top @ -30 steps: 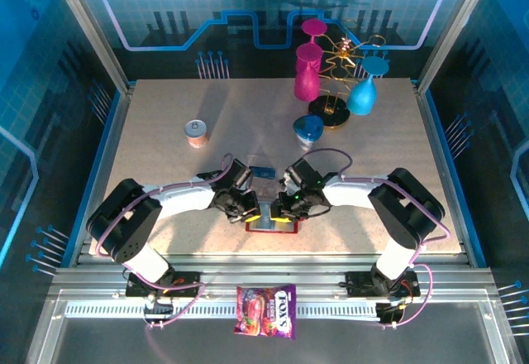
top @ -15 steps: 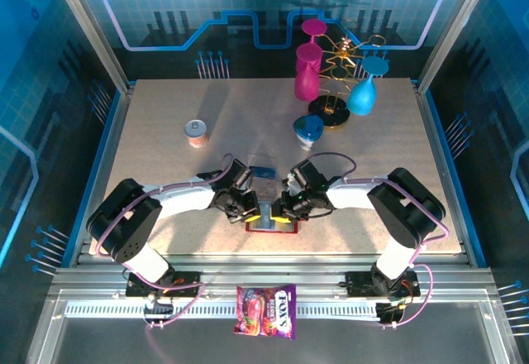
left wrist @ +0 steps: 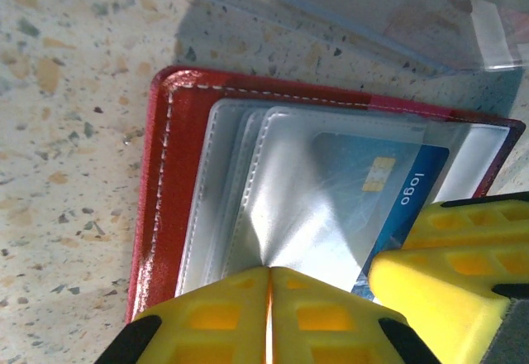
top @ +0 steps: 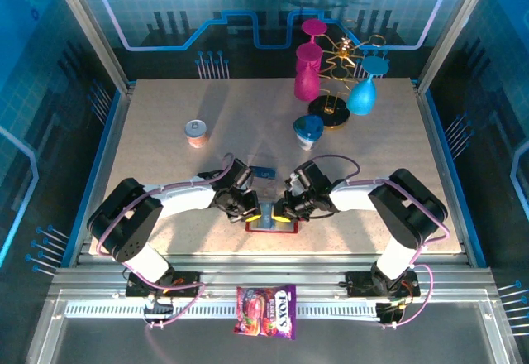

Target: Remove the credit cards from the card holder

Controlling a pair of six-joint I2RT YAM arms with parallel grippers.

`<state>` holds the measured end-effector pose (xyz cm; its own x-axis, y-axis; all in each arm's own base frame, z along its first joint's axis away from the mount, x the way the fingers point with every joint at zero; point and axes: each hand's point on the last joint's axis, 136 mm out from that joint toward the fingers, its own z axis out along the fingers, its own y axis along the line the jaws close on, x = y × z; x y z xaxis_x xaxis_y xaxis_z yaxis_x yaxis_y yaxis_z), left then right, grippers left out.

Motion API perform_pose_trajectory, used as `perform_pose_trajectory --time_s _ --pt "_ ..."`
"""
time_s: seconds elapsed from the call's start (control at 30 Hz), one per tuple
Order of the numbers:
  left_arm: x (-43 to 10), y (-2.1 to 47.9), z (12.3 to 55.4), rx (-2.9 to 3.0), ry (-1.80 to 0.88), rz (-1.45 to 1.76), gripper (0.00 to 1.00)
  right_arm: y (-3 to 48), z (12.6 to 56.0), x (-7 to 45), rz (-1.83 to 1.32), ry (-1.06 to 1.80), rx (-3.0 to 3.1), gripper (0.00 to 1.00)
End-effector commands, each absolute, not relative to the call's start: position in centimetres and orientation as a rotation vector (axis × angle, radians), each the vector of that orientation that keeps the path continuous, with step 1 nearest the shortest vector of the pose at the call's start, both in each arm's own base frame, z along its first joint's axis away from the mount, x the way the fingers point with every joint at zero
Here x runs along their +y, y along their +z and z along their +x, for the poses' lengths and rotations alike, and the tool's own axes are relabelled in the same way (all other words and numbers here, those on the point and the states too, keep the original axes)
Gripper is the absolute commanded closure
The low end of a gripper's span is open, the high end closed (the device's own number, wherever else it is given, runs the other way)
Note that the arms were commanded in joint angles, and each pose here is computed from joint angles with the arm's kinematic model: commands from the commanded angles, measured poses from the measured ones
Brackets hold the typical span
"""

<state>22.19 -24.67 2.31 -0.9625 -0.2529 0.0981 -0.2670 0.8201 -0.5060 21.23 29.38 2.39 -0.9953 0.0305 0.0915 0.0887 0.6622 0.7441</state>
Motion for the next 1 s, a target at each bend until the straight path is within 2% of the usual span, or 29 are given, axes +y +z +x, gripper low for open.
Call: perform_pose_trajectory --time_s 0.0,0.7,0.97 --pt "-24.1 1.7 21.4 -2.966 0.76 0.404 0.9 3.0 21.5 29.0 -0.111 -1.277 -2.805 0.88" --pt "-24.1 2.0 21.5 -2.974 0.759 0.401 0.9 3.3 20.7 24.4 -0.056 -1.04 -2.916 0.92" --pt "-24.1 2.0 21.5 -2.974 0.764 0.402 0.9 3.6 21.0 24.2 -0.042 -1.013 -2.935 0.92"
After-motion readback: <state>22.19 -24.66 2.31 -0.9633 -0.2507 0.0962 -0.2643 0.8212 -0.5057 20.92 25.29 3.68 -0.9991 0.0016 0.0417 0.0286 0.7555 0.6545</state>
